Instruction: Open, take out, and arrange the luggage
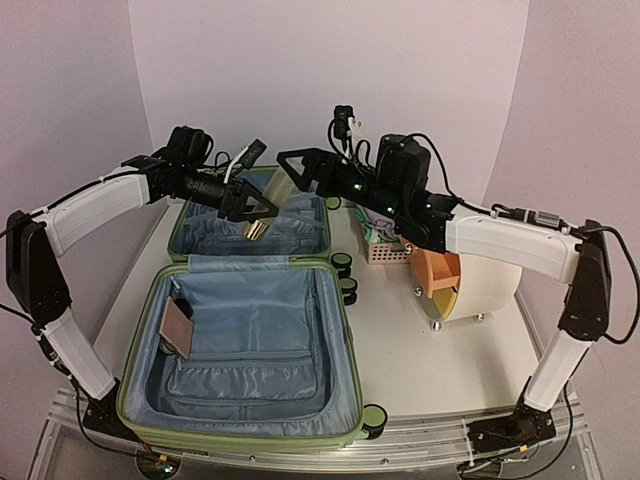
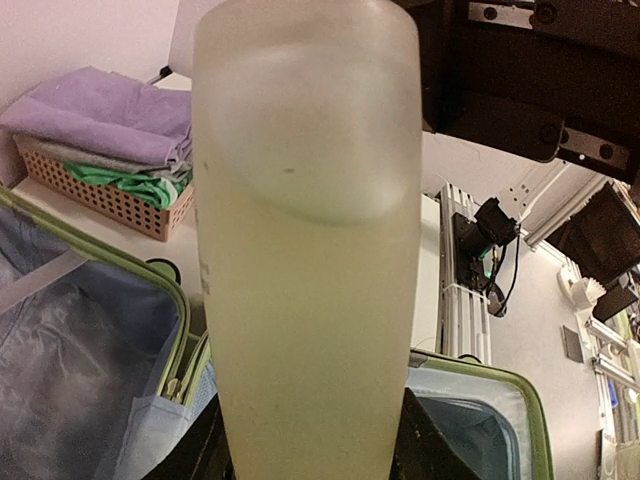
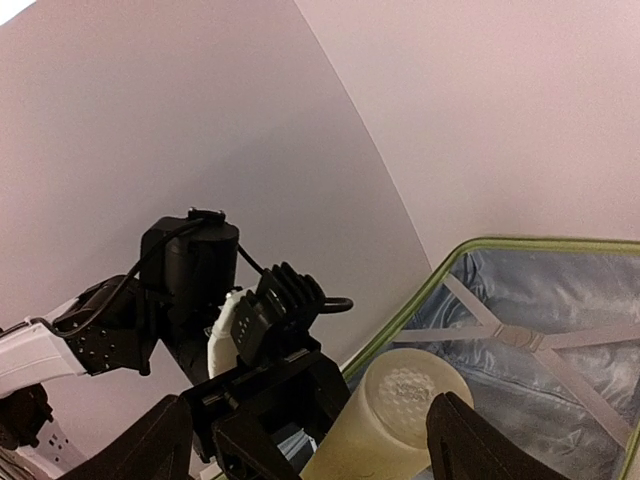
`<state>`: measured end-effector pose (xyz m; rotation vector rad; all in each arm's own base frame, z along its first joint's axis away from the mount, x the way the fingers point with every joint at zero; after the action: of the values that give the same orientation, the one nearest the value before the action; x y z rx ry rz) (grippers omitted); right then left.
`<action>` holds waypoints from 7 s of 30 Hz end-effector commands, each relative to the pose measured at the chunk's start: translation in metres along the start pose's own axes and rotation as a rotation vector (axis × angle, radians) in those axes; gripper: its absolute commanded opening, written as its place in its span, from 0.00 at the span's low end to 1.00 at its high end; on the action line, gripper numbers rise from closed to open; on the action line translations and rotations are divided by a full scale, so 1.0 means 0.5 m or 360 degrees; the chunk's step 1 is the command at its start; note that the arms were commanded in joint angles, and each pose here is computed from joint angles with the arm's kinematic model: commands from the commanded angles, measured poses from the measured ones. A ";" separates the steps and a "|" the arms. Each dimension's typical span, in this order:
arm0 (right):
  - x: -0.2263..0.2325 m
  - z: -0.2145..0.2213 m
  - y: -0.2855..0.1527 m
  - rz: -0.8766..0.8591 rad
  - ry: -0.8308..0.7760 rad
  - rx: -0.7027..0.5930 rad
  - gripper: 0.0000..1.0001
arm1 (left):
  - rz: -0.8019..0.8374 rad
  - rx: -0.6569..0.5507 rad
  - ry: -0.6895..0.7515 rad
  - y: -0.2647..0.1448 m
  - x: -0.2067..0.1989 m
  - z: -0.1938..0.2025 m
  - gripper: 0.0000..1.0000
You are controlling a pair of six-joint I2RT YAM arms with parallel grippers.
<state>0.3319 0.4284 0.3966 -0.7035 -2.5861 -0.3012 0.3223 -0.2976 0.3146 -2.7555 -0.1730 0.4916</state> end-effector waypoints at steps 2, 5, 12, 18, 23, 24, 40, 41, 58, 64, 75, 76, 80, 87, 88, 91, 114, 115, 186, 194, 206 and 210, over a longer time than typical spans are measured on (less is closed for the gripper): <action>-0.011 -0.016 0.035 0.0002 0.0169 -0.0103 0.82 | 0.0120 -0.0245 0.0246 -0.050 -0.085 -0.107 0.00; -0.023 -0.001 0.053 0.0007 0.0202 -0.0093 0.79 | 0.0132 -0.0249 0.0249 -0.049 -0.086 -0.105 0.00; -0.065 0.032 0.068 0.0121 0.0295 -0.0091 0.83 | 0.0108 -0.0284 0.0266 -0.053 -0.085 -0.120 0.00; -0.079 0.028 0.053 0.0203 0.0283 -0.0125 0.88 | 0.0079 -0.0288 0.0258 -0.051 -0.077 -0.121 0.00; -0.064 0.039 0.064 0.0121 0.0270 -0.0063 0.84 | 0.0068 -0.0301 0.0281 -0.050 -0.074 -0.128 0.00; -0.053 0.035 0.069 0.0071 0.0266 -0.0052 0.79 | 0.0067 -0.0298 0.0278 -0.049 -0.073 -0.125 0.00; 0.015 -0.031 0.060 -0.0115 -0.0048 -0.0114 0.01 | 0.0062 -0.0271 0.0307 -0.047 -0.073 -0.102 0.54; 0.014 -0.045 0.049 -0.0065 -0.0114 -0.0124 0.00 | 0.0048 -0.0261 0.0310 -0.047 -0.072 -0.097 0.68; -0.257 -0.251 -0.297 0.1825 -0.0696 0.0317 0.00 | -0.0160 -0.0140 0.0324 -0.049 -0.045 -0.019 1.00; -0.322 -0.242 -0.337 0.1902 -0.0651 0.0425 0.00 | -0.0159 -0.0112 0.0315 -0.046 -0.044 0.007 1.00; -0.371 -0.111 -0.290 0.1633 -0.0344 0.0770 0.00 | -0.0175 -0.0081 0.0332 -0.043 -0.041 0.032 1.00; -0.374 -0.101 -0.289 0.1625 -0.0352 0.0800 0.00 | -0.0175 -0.0080 0.0333 -0.042 -0.040 0.032 1.00; -0.391 -0.071 -0.306 0.1673 -0.0408 0.0907 0.00 | -0.0177 -0.0082 0.0339 -0.041 -0.039 0.032 1.00; -0.385 -0.031 -0.313 0.1627 -0.0218 0.0972 0.00 | -0.0189 -0.0071 0.0347 -0.040 -0.035 0.037 1.00; -0.384 -0.028 -0.312 0.1611 -0.0181 0.0971 0.00 | -0.0189 -0.0071 0.0350 -0.040 -0.035 0.037 1.00; -0.393 -0.011 -0.308 0.1597 -0.0038 0.0943 0.00 | -0.0190 -0.0074 0.0354 -0.039 -0.033 0.036 1.00; -0.417 -0.028 -0.369 0.1548 -0.0228 0.1198 0.00 | -0.0207 -0.0066 0.0405 -0.039 -0.029 0.037 1.00; -0.421 -0.032 -0.361 0.1559 -0.0220 0.1231 0.00 | -0.0206 -0.0065 0.0404 -0.039 -0.029 0.036 1.00; -0.336 0.057 -0.413 0.2099 -0.1658 0.1717 0.75 | -0.0199 -0.0046 0.0439 -0.030 -0.019 0.045 1.00; -0.367 0.021 -0.470 0.2191 -0.1477 0.1676 0.73 | -0.0210 -0.0040 0.0449 -0.032 -0.020 0.047 1.00; -0.436 -0.003 -0.590 0.2324 -0.1255 0.1777 0.73 | -0.0198 -0.0055 0.0452 -0.032 -0.023 0.044 1.00; -0.447 -0.006 -0.600 0.2364 -0.1249 0.1785 0.73 | -0.0200 -0.0057 0.0451 -0.032 -0.022 0.045 1.00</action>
<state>0.3548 0.0955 0.2608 -2.0242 -1.5164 1.8721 0.3050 -0.2773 0.2928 -2.7568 -0.2886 0.1235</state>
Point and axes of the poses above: each gripper's point midway between its finger pads, its own y axis out along the fingers, its own x axis along the line the jaws close on, z = x × y, the point moved 2 cm from there along -y, back along the fingers, and after that the axes turned 1 degree about y, right-handed, at the moved point
